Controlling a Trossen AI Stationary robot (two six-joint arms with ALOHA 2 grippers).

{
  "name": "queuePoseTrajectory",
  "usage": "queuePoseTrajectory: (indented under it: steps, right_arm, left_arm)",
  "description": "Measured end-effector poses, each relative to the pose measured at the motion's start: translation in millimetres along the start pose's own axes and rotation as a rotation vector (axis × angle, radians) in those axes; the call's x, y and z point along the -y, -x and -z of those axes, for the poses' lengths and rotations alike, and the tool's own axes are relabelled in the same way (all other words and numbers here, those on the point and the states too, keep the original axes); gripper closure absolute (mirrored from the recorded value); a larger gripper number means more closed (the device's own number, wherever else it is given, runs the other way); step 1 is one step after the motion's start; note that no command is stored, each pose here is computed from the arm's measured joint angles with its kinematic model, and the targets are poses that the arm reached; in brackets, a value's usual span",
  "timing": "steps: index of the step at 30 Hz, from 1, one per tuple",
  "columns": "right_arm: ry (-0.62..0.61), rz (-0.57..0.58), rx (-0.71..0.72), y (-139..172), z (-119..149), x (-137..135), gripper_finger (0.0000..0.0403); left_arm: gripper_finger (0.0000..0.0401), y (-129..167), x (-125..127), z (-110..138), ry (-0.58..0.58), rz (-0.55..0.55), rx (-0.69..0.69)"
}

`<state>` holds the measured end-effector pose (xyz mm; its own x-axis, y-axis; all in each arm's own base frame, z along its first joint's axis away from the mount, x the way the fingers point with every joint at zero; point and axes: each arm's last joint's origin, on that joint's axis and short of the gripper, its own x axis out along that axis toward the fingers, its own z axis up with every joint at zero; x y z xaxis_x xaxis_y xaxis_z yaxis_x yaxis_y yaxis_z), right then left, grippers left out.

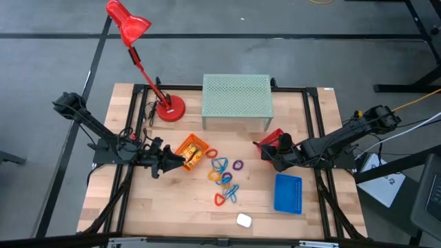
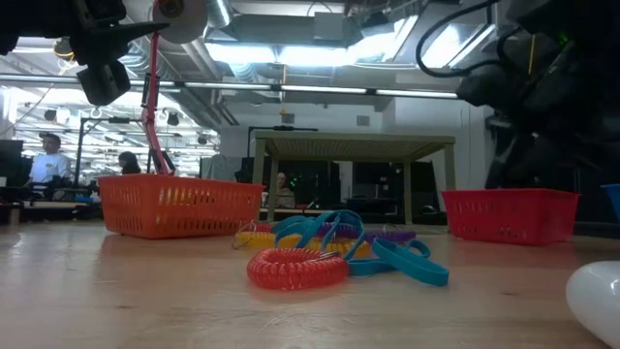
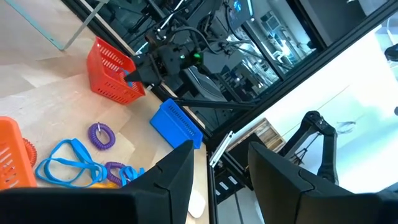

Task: Pick & Place Office Desk Supplies
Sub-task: Put the blue rubber band into the red bin

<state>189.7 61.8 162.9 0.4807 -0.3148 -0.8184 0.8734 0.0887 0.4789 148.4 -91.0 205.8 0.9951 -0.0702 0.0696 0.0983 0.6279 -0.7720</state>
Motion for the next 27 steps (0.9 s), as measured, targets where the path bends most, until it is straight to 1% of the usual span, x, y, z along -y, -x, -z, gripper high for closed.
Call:
queuePoseTrajectory:
  steps: [5, 7, 9, 12, 19, 21, 24, 27]
  right_arm:
    - [0.003, 0.003, -0.007, 0, 0, 0, 0.0238]
    - [-0.001, -0.016, 0.013, 0, 0, -1, 0.0211]
    - [-0.005, -0.031, 0.03, 2, -1, -5, 0.0196]
    - [0.001, -0.052, 0.046, 8, -3, -14, 0.019]
    - [0.041, 0.011, 0.071, 26, -11, -28, 0.0198]
    - [0.06, 0.01, 0.075, 33, -13, -34, 0.0199]
    - [0.104, -0.035, 0.074, 47, -16, -50, 0.0199]
    - [0.095, -0.139, 0.089, 67, -21, -76, 0.0199]
  left_arm:
    - [0.0253, 0, 0, 0, -0.005, -0.001, 0.001]
    - [0.0253, 0, 0, 0, -0.005, -0.001, 0.001]
    - [0.0253, 0, 0, 0, -0.005, -0.001, 0.001]
    - [0.0253, 0, 0, 0, 0.002, -0.001, 0.001]
    - [0.0253, 0, 0, 0, 0.001, -0.001, 0.001]
    - [0.0253, 0, 0, 0, 0.001, -0.001, 0.001]
    - [0.0253, 0, 0, 0, 0.0, 0.004, -0.006]
    - [0.0253, 0, 0, 0, -0.005, 0.006, -0.009]
